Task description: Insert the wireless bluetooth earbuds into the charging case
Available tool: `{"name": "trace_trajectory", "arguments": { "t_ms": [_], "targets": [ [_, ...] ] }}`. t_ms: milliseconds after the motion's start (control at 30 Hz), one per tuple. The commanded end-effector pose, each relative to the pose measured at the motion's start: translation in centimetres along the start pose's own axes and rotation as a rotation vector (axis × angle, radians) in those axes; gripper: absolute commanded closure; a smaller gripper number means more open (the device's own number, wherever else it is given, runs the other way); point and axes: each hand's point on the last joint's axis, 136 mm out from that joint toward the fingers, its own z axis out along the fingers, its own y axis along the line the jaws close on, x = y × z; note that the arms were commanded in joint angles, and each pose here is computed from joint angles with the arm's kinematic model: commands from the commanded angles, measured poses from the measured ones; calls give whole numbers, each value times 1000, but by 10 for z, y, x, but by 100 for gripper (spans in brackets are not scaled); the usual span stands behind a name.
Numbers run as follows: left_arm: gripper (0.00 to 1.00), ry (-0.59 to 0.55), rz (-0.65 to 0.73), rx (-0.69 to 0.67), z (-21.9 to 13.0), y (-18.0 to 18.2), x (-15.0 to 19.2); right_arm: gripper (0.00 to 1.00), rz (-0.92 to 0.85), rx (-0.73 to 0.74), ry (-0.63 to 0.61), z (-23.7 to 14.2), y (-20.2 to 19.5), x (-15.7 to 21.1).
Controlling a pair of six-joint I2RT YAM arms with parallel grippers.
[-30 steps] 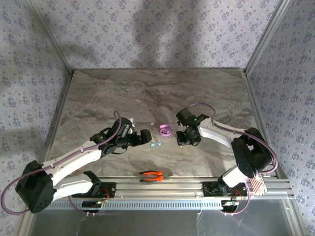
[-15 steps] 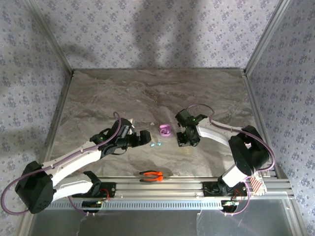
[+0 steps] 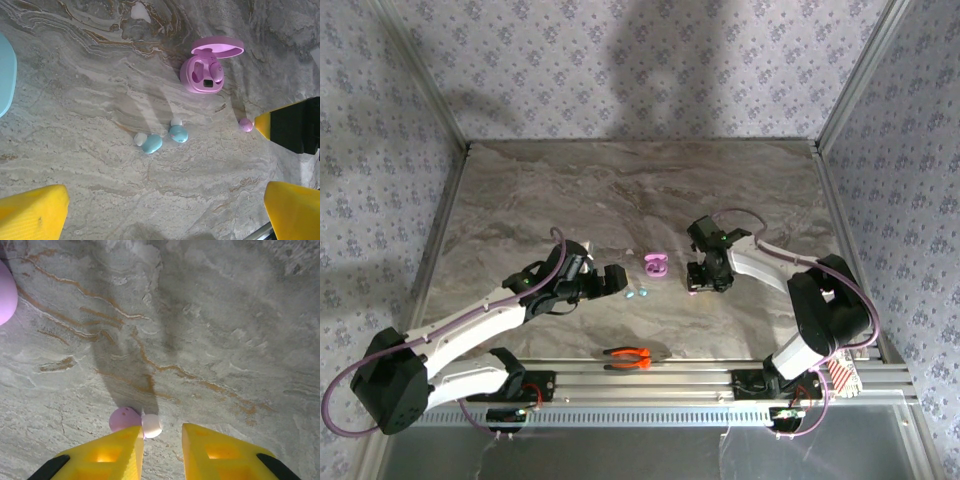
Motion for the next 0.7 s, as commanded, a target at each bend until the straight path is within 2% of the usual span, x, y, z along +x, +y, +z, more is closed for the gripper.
{"name": "trace_trajectory", "arguments": {
  "t_ms": [0,167,300,500,667],
  "targets": [
    [0,-6,-5,26,-2,-4,-1,72,8,-9,0,-5,-1,0],
    [0,-12,-8,28,-4,-4,-1,69,-44,6,-46,-18,5,-3],
    [0,-44,-13,39,-11,-4,-3,64,-141,88,-90,-28,17,-3],
    [0,-83,-29,22,-18,8,-1,62,-334,277,-134,-42,28,-3],
    [0,-69,-52,-6,-16,20,2,62,-461,429,-103,-39,31,0]
  ]
}}
